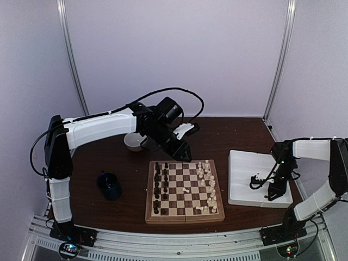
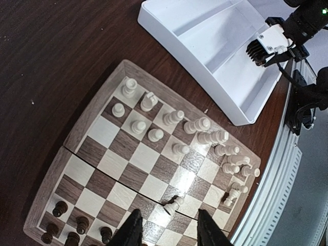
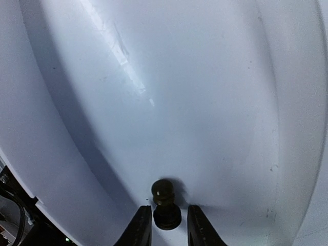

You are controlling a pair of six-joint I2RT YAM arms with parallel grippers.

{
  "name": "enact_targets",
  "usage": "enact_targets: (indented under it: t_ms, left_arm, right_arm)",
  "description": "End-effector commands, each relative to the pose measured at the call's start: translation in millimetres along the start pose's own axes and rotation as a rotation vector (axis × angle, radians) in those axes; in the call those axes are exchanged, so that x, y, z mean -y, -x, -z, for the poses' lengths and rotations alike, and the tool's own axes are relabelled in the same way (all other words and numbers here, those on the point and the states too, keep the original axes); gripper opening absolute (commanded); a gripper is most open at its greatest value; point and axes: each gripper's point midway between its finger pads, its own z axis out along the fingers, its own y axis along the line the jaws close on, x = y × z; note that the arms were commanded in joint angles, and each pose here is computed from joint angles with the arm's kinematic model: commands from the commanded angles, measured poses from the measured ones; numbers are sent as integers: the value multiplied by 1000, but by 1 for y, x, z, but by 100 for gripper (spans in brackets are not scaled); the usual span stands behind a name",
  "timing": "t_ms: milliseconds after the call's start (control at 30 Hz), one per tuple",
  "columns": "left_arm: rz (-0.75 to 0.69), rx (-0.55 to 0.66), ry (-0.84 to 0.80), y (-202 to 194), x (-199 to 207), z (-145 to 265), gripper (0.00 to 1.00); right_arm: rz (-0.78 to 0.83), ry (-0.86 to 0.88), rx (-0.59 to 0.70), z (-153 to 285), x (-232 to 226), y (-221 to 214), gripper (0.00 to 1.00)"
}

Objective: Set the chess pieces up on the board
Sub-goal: Pick up the pawn from the storage box, then pass from the right arm to the left

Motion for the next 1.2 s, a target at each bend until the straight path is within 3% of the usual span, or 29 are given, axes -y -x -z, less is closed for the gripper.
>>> enact_targets:
  t_ms: [0,267,500,600,733,900,1167]
  left_arm:
    - [-16,71,-24,17,6,15,36]
    - [-9,126,-31,30,9,20,36]
    - [-75,469,-191,90,47,53,44]
    - [-19,555,-283,116,58,59,47]
    - [105,564,-424,139,69,48,46]
    - [207,534,-573,154,82,30,44]
    - [275,465,-566,146,84,10,40]
  right_arm:
    - [-1,-19,-15,-6,3,-5,25]
    - [10,-48,50,19,2,5,15]
    - [12,-39,382,110,-9,71,15]
    - [50,1,503,143,-20,106,15]
    - [121,-18,622,179,-28,151,15]
    - [199,-48,661,197,-37,187,15]
    - [199,-77,721,210,-36,224,15]
